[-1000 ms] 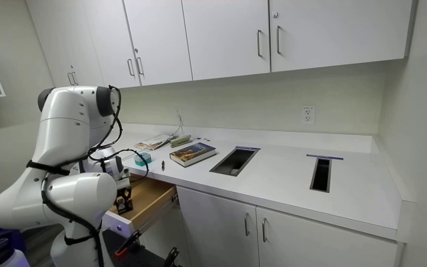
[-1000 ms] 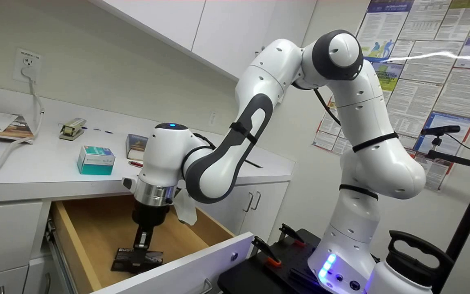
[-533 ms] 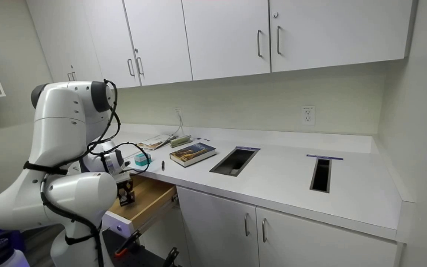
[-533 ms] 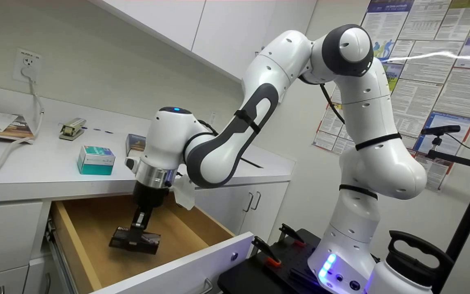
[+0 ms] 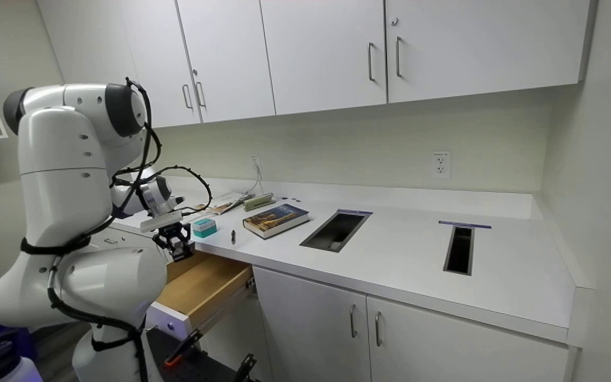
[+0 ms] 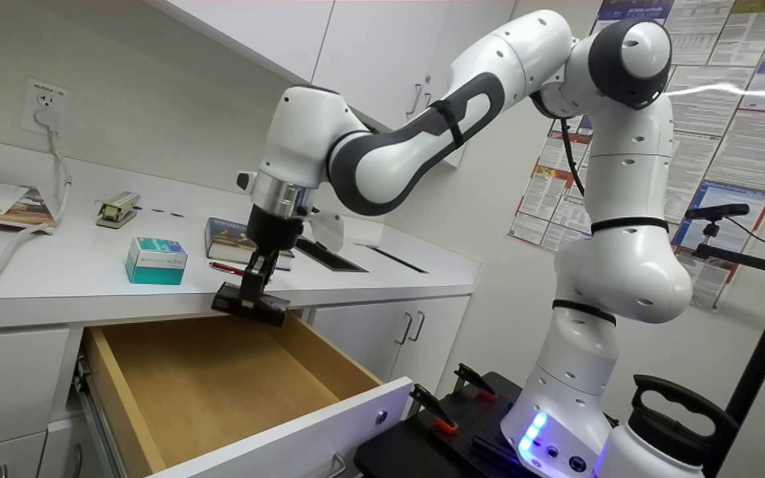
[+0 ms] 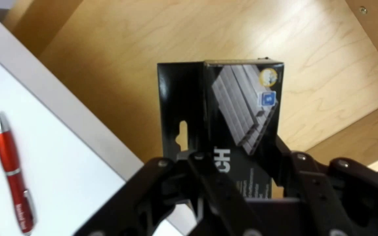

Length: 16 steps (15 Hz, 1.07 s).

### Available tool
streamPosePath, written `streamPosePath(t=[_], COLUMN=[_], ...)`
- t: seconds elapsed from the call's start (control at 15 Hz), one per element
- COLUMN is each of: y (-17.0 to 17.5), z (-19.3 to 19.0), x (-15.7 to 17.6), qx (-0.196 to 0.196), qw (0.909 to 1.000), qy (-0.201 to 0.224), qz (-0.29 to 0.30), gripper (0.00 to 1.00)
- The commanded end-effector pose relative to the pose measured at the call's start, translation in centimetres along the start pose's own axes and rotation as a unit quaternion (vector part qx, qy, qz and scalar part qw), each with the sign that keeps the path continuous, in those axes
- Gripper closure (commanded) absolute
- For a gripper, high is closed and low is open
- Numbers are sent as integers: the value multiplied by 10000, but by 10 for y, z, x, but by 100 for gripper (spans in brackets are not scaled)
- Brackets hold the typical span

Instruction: Remove the black box from the open drawer and put it on the counter

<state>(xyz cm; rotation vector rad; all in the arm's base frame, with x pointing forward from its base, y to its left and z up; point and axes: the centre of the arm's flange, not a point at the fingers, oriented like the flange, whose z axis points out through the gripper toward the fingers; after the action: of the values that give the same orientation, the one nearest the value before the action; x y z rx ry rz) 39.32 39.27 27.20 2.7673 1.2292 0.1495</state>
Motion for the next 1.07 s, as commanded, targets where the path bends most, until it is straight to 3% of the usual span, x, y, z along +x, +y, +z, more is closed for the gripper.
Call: streamPosePath(t=[0.0, 0.33, 0.47, 0.53, 0.87, 0.93, 1.0], y=[25, 77, 90, 86, 91, 91, 96], z=[-48, -69, -69, -59, -59, -59, -57], x=[-6, -7, -13, -9, -11, -10, -1], qx=[-140, -595, -603, -499, -500, -499, -629], qw=[9990, 9914, 9901, 9925, 9918, 9919, 9889], qy=[-18, 3, -29, 44, 15, 14, 73], qz=[413, 1166, 1268, 1112, 1173, 1169, 1346], gripper=[81, 81, 81, 56, 56, 81, 81])
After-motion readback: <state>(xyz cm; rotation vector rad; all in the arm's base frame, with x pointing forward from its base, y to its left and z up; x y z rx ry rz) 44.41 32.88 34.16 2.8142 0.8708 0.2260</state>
